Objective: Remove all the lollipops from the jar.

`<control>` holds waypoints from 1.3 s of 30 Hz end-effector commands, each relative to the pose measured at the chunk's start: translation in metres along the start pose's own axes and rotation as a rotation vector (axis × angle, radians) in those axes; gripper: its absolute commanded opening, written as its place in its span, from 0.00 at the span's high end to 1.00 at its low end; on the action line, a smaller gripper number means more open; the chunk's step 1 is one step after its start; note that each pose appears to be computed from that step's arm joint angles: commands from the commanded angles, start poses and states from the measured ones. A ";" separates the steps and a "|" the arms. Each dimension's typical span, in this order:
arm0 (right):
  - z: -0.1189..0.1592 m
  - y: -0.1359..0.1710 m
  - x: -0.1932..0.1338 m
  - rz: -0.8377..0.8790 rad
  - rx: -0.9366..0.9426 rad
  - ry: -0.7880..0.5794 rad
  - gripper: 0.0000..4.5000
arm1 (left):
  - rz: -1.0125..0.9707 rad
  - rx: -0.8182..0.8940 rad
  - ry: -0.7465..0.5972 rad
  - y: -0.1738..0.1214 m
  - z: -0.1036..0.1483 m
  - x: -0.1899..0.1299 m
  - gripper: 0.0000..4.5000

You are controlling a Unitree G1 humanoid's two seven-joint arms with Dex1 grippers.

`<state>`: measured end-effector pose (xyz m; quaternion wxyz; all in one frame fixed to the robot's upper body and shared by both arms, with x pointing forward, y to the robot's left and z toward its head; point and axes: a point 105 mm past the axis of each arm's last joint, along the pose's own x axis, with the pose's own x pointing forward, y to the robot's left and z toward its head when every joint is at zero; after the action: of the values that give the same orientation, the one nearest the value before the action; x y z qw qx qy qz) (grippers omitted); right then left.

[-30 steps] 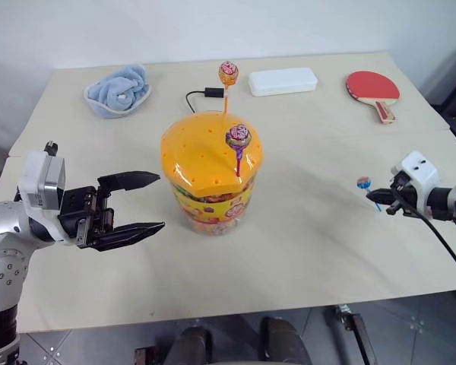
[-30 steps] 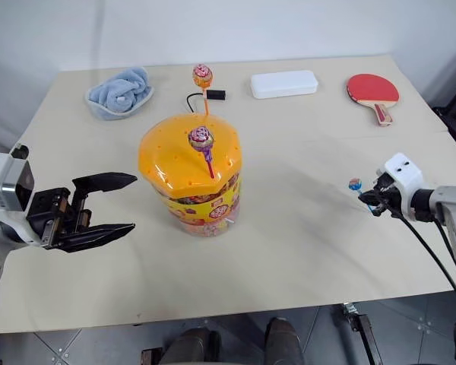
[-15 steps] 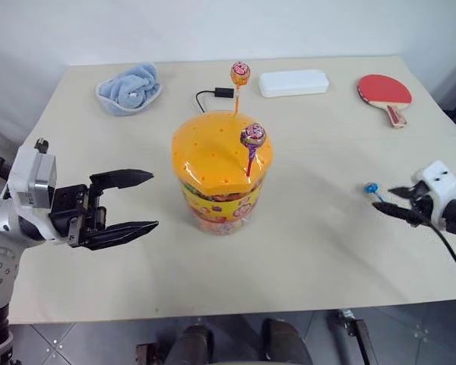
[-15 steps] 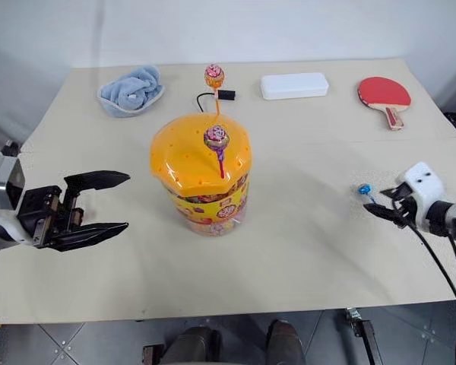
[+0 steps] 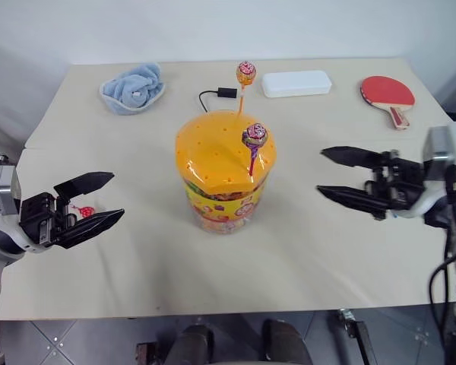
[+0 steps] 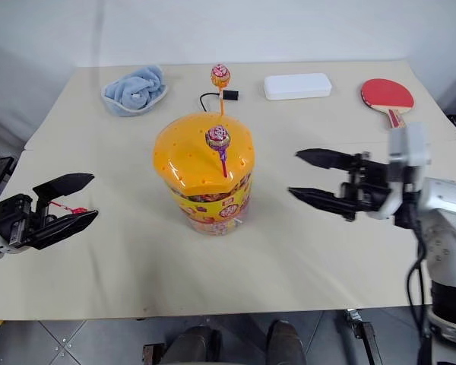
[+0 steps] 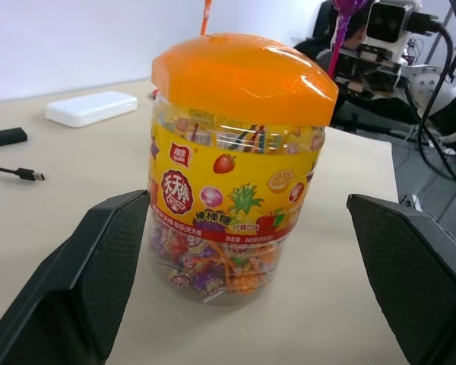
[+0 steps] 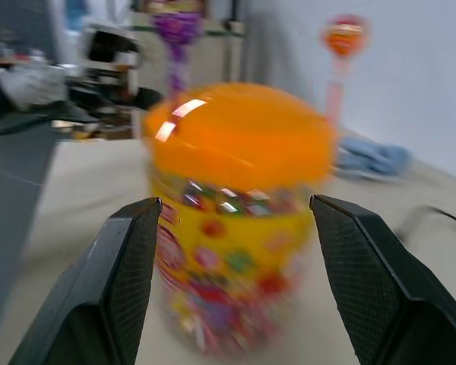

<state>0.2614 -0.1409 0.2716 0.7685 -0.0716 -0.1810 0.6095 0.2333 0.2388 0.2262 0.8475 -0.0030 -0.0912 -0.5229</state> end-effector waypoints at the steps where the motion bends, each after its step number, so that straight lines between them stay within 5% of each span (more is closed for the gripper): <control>1: 0.011 0.004 0.029 0.027 -0.074 -0.063 0.27 | -0.037 0.049 -0.028 -0.009 0.009 0.007 0.02; 11: 0.000 0.014 0.075 0.125 -0.063 -0.074 0.27 | -0.041 0.045 -0.037 -0.015 0.006 0.016 0.02; 16: 0.001 0.017 0.078 0.155 -0.059 -0.083 0.52 | -0.037 0.053 -0.048 -0.016 0.008 0.019 0.02; 22: 0.009 0.013 0.072 0.153 -0.033 -0.147 0.99 | -0.040 0.054 -0.053 -0.017 0.008 0.021 0.02; 28: 0.057 -0.015 0.045 0.059 0.072 -0.335 0.99 | -0.085 0.068 -0.084 -0.019 0.015 0.030 0.02; 33: 0.052 -0.066 -0.009 -0.231 -0.001 -0.116 0.99 | -0.173 0.113 -0.038 -0.030 0.017 0.041 0.02; 39: -0.039 -0.101 -0.132 -0.542 0.034 0.633 0.99 | -0.249 0.137 0.027 -0.035 0.011 0.048 0.02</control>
<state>0.3413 -0.2690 0.2648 0.9213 -0.1475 0.0018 0.3597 0.2257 0.1857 0.2362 0.7862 0.0511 -0.1045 -0.6069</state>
